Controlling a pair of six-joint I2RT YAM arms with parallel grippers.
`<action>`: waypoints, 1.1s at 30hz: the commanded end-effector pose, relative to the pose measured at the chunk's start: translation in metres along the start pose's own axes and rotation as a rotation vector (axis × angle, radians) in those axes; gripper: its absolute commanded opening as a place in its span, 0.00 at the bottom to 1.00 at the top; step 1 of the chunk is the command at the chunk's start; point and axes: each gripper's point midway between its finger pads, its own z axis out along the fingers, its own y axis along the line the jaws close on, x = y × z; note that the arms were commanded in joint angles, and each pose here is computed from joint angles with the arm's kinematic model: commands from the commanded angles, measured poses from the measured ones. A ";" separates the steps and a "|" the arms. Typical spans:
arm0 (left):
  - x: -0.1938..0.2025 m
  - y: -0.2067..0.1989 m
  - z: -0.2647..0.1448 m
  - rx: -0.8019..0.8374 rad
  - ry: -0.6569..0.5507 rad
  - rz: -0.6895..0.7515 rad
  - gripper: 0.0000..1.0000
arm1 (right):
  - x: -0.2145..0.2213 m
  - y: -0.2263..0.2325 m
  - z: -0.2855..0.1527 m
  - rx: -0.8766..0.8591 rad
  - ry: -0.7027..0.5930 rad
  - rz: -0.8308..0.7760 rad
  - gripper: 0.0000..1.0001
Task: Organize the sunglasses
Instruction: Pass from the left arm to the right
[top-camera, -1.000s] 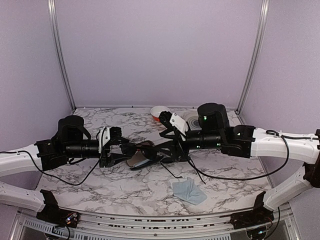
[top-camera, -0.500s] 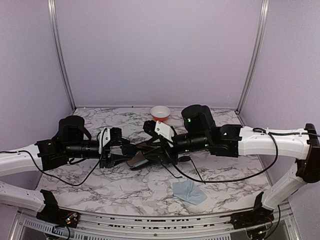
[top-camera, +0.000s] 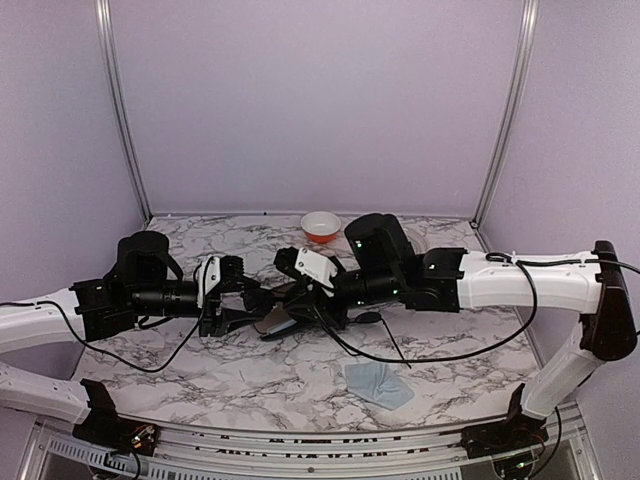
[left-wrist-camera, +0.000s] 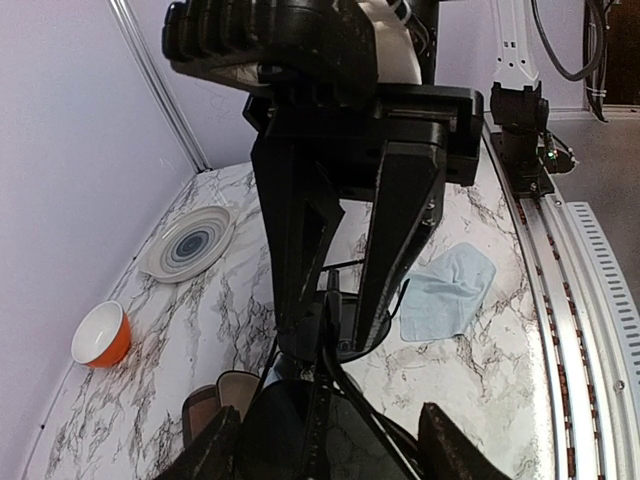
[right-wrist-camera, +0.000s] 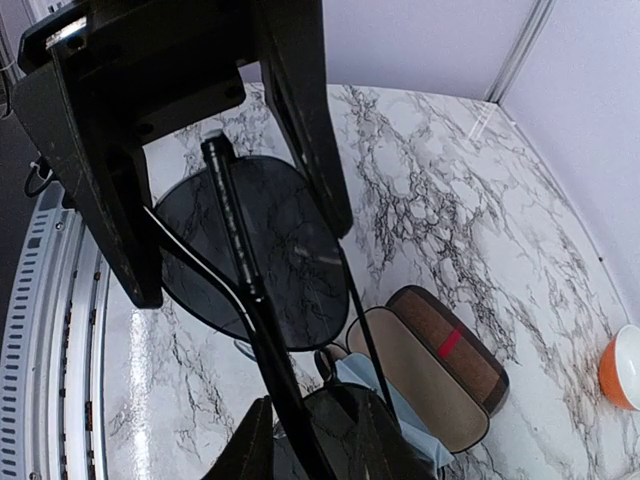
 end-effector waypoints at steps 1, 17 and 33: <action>0.000 -0.002 0.000 0.018 -0.002 0.005 0.49 | -0.018 -0.004 0.000 0.018 -0.027 -0.026 0.24; 0.002 0.000 -0.001 -0.002 0.005 0.008 0.73 | -0.011 -0.002 0.002 0.022 -0.020 -0.031 0.04; 0.013 0.039 -0.025 -0.255 0.174 -0.200 0.99 | 0.008 -0.046 -0.028 0.095 0.026 -0.093 0.03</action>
